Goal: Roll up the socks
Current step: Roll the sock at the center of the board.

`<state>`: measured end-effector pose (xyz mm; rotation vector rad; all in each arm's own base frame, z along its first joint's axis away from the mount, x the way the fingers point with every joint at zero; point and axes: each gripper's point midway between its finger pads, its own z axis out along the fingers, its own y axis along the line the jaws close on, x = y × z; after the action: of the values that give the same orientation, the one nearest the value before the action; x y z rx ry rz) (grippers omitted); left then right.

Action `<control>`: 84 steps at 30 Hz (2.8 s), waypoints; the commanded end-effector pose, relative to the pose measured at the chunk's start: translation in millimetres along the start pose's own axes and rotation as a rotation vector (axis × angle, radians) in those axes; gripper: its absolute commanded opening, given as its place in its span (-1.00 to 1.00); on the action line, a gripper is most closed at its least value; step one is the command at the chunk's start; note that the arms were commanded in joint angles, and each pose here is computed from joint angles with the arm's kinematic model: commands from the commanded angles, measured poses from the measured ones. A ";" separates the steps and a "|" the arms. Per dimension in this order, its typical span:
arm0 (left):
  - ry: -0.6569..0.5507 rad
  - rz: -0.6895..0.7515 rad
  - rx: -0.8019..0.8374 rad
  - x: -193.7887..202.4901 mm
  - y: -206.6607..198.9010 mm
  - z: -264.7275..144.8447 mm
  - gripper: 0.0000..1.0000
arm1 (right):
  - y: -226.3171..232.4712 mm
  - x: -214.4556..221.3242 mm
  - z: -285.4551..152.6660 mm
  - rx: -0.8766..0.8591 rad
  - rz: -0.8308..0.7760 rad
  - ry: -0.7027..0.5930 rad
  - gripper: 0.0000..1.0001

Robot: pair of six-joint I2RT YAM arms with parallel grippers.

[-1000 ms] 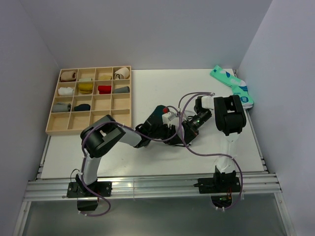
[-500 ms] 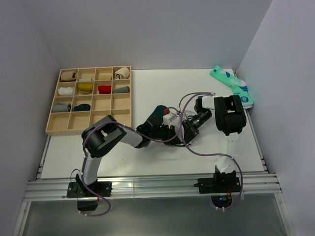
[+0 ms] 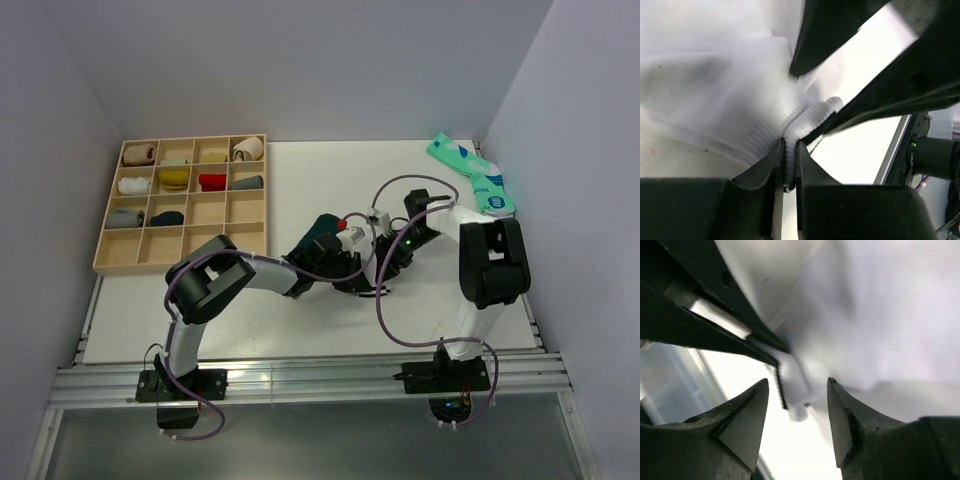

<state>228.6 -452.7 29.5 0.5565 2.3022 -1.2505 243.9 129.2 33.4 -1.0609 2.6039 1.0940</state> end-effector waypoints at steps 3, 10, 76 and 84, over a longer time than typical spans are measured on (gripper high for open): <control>0.155 -0.138 -0.239 49.0 42.3 -18.1 -0.99 | -26.1 -24.0 -22.9 0.245 -0.028 -0.121 0.19; 0.248 -0.247 -0.342 61.9 44.4 -34.7 -0.99 | -28.2 -24.6 -38.7 0.313 -0.054 -0.180 0.19; 0.496 -0.617 -0.025 94.0 28.4 -66.1 -0.99 | 86.6 26.6 75.1 0.261 -1.009 0.019 -0.06; 0.493 -0.600 0.060 85.4 14.1 -67.3 -0.88 | 82.8 32.6 79.1 0.258 -0.971 0.054 -0.46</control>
<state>165.7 -385.6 23.5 0.2042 2.9263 -1.6399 156.1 205.3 17.2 -1.9393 1.7070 0.4729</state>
